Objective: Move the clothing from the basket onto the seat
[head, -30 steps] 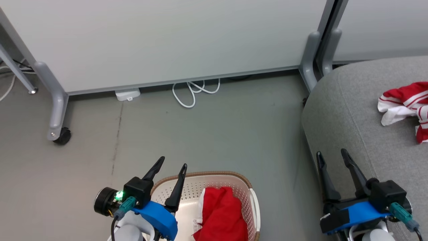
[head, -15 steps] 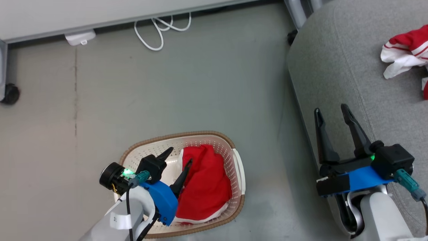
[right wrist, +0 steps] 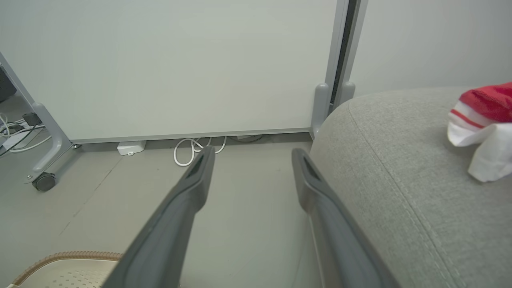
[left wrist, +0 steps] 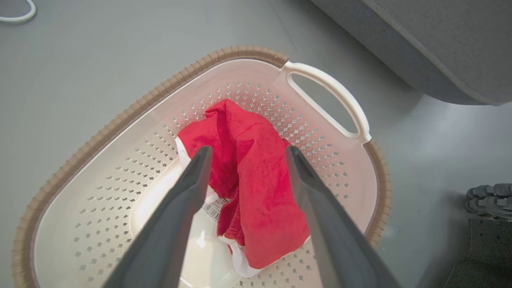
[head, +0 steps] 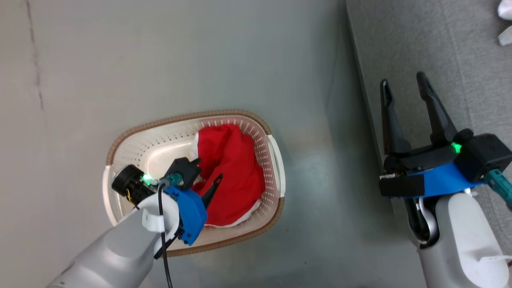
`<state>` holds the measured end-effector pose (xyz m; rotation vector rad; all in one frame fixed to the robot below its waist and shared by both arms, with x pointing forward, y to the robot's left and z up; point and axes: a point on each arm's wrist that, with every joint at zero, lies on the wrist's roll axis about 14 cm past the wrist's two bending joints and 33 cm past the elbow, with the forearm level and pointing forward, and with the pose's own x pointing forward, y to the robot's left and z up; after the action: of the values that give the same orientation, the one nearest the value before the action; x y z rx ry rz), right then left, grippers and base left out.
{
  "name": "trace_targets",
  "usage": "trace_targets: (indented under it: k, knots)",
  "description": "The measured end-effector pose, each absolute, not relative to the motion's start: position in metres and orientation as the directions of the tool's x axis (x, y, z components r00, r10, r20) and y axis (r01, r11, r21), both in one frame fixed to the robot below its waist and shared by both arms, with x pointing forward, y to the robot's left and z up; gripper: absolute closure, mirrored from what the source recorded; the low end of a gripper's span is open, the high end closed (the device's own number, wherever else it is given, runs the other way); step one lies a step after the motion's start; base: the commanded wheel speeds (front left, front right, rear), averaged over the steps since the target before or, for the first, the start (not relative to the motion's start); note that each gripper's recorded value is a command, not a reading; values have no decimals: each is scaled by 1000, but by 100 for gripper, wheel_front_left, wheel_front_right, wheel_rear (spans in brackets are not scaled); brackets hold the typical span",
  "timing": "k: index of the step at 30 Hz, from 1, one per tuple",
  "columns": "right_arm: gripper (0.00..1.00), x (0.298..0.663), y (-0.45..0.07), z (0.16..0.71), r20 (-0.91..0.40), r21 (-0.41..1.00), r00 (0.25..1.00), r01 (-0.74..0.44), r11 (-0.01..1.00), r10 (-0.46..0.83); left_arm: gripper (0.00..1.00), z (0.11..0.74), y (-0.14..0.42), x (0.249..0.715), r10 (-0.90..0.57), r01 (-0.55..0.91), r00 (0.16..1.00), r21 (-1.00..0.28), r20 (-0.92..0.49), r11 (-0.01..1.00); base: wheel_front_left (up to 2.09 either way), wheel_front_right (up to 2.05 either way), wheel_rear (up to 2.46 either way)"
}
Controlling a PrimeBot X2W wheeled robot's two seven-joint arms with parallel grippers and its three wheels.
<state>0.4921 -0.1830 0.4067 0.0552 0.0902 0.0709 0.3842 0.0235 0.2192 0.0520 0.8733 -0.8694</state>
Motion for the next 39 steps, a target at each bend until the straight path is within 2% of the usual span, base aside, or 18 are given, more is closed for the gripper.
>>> trace_targets:
  k: [20,39]
  knots:
    - [0,520,-184,333,-179,27,980,-82,996,85,0,131,22,349,-603,617,60,-445,-796,649,0,0,0]
    - [0,519,-189,292,-244,18,967,-74,997,77,0,95,14,332,-602,591,-34,-502,-797,632,0,0,0]
